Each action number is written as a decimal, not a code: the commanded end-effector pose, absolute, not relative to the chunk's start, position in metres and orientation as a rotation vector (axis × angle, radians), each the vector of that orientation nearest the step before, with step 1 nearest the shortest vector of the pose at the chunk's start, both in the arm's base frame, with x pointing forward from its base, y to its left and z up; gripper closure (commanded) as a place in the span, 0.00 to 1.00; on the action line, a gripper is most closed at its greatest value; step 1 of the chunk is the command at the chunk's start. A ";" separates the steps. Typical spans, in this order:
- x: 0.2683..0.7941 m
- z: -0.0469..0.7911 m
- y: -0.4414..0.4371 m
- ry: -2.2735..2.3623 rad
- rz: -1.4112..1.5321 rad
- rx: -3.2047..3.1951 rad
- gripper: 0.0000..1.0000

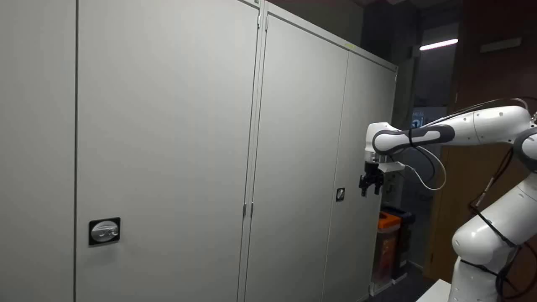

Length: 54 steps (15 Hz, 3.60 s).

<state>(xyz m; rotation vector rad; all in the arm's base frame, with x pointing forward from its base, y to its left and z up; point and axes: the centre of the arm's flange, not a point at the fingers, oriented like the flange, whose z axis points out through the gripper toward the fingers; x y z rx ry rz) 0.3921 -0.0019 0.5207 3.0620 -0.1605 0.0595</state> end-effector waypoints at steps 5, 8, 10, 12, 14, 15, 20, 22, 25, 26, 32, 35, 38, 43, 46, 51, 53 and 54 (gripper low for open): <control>0.392 0.521 -0.002 -0.160 0.060 3.062 0.00; 0.393 0.523 -0.001 -0.141 0.037 3.058 0.00; 0.392 0.522 -0.003 -0.145 0.069 3.051 0.00; 0.391 0.517 -0.012 -0.158 0.072 3.052 0.00; 0.389 0.508 -0.026 -0.179 0.077 3.057 0.00; 0.388 0.503 -0.038 -0.198 0.087 3.056 0.00; 0.384 0.488 -0.101 -0.380 0.127 3.055 0.00; 0.382 0.483 -0.125 -0.473 0.156 3.048 0.00; 0.379 0.472 -0.160 -0.601 0.222 3.037 0.00; 0.378 0.467 -0.169 -0.645 0.233 3.038 0.00; 0.368 0.437 -0.209 -0.800 0.333 3.013 0.00; 0.362 0.418 -0.221 -0.842 0.455 3.024 0.00; 0.357 0.401 -0.231 -0.863 0.574 3.025 0.00; 0.349 0.376 -0.247 -0.848 0.792 3.039 0.00; 0.349 0.367 -0.252 -0.824 0.921 3.066 0.00; 0.358 0.354 -0.266 -0.787 1.095 3.099 0.00; 0.361 0.349 -0.272 -0.773 1.147 3.109 0.00; 0.363 0.346 -0.276 -0.757 1.181 3.114 0.00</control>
